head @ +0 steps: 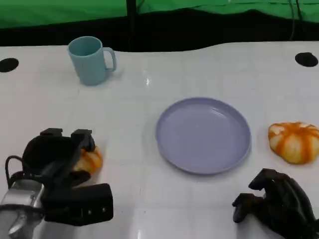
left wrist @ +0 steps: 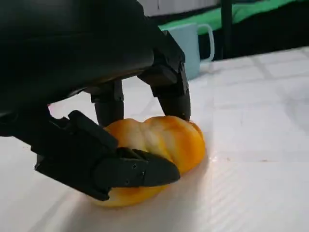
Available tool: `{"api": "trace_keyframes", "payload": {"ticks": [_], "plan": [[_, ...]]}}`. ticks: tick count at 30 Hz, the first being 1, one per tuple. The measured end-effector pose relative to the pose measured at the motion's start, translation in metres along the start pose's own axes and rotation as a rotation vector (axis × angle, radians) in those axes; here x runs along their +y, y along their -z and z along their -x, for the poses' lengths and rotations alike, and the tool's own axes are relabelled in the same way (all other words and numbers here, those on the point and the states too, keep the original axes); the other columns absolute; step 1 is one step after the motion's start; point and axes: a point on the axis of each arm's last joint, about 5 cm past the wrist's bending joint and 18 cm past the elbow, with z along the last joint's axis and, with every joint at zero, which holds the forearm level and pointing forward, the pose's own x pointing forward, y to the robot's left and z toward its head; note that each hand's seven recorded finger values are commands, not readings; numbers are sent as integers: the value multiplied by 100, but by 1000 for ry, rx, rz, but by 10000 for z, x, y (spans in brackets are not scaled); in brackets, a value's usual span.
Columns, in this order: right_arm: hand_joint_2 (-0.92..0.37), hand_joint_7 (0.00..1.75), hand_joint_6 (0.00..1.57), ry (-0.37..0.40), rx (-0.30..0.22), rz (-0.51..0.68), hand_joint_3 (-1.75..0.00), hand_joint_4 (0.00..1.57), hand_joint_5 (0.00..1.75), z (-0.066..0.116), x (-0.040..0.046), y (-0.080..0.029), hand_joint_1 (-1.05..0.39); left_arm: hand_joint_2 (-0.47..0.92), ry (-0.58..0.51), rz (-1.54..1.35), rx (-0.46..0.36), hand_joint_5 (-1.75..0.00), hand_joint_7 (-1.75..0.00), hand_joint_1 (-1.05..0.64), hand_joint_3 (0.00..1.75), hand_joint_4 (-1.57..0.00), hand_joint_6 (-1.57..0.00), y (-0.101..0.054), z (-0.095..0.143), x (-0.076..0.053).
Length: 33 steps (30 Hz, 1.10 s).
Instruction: Grasp the bread from the table and place it into the plate.
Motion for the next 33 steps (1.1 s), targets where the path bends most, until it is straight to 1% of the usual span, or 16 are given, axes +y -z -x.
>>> {"api": "trace_keyframes", "payload": {"ticks": [4,6,9,12,13,16,20,25,31,33], "plan": [[-74,31,157,-5,-2,3,-1,157,71,1,-3,0,-101,57,-94,88,-14,-175,-174,-26,116,-71,-44,7,29,-70],[-74,32,157,-9,-5,5,0,157,71,1,-6,2,-102,57,-117,123,-19,-175,-175,-26,116,-71,-45,10,38,-84],[-73,32,157,-5,-6,4,0,157,71,2,-12,3,-103,59,-149,184,-20,-175,-175,-28,109,-73,-47,4,32,-72],[-73,32,157,-4,-7,4,0,157,71,2,-13,1,-104,60,-173,231,-14,-175,-175,-28,107,-73,-47,-17,17,-55],[-73,33,157,-4,-7,4,0,157,71,1,-13,1,-103,63,-178,242,-15,-175,-175,-28,97,-73,-47,-23,14,-51],[-72,35,157,1,-7,1,-1,157,72,3,-19,3,-104,65,-183,275,-27,-175,-175,-27,86,-73,-48,-69,-21,18],[-72,36,157,4,-7,0,0,157,72,1,-20,3,-104,64,-220,293,-53,-175,-175,-25,80,-74,-49,-153,-76,127],[-73,35,157,11,-3,-3,-1,157,73,0,-22,4,-104,64,-236,308,-60,-175,-171,-23,77,-77,-54,-195,-98,175],[-72,35,157,16,4,-8,0,157,73,-3,-31,19,-104,63,-246,314,-67,-175,-171,-22,73,-75,-55,-204,-104,201],[-72,35,157,16,4,-9,0,157,72,-7,-33,19,-104,64,-256,323,-83,-175,-172,-22,72,-75,-55,-228,-115,238]]}}
